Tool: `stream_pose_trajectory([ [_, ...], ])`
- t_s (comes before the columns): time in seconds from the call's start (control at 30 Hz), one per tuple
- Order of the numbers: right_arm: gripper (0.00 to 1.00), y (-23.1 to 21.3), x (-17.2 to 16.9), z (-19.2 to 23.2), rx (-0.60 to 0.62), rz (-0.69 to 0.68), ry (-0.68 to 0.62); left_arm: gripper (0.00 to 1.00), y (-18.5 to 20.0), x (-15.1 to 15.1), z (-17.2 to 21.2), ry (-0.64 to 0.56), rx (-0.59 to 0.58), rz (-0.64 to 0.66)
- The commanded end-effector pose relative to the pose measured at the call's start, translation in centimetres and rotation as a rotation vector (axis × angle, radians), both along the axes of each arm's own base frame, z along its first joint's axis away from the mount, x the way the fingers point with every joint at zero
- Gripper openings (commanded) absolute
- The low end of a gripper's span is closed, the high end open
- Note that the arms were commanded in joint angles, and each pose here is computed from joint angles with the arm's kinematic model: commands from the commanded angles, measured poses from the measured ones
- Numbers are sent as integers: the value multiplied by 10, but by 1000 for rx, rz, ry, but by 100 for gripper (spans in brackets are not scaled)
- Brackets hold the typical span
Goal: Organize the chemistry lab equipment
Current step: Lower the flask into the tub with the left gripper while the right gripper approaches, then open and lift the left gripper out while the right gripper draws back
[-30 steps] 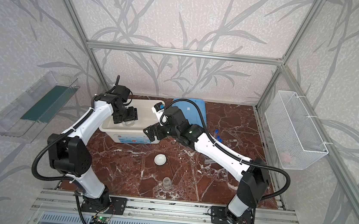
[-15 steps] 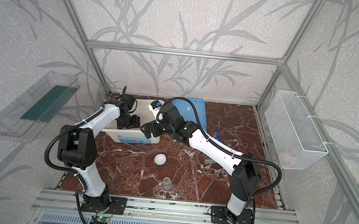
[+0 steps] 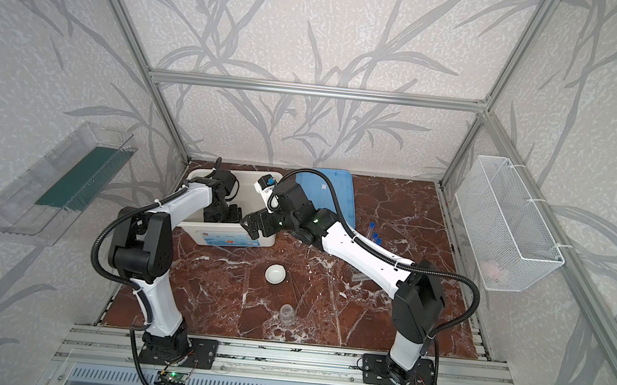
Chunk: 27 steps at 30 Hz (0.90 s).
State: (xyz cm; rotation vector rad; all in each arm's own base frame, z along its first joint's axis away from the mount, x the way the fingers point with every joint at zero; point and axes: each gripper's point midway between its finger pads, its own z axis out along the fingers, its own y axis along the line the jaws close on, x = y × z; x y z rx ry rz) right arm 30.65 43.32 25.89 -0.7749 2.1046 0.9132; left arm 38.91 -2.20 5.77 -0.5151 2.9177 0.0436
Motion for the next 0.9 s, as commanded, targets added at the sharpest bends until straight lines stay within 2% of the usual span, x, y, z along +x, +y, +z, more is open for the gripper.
stream_pose_trajectory([
  [0.0, 97, 5, -1, 7, 19, 11, 0, 48, 8, 0, -10, 13, 23, 31],
  [0.4, 97, 4, -1, 1, 6, 9, 4, 56, 6, 0, -21, 16, 8, 37],
  [0.63, 97, 3, -2, -4, 1, 7, 9, 64, 2, -1, -27, 20, -11, 36],
  [0.73, 98, 2, -2, -4, -2, 6, 7, 64, 2, 0, -24, 18, -11, 36],
  [0.87, 97, 2, -2, -3, -2, 5, 3, 72, 3, 2, -11, -13, -12, 37],
])
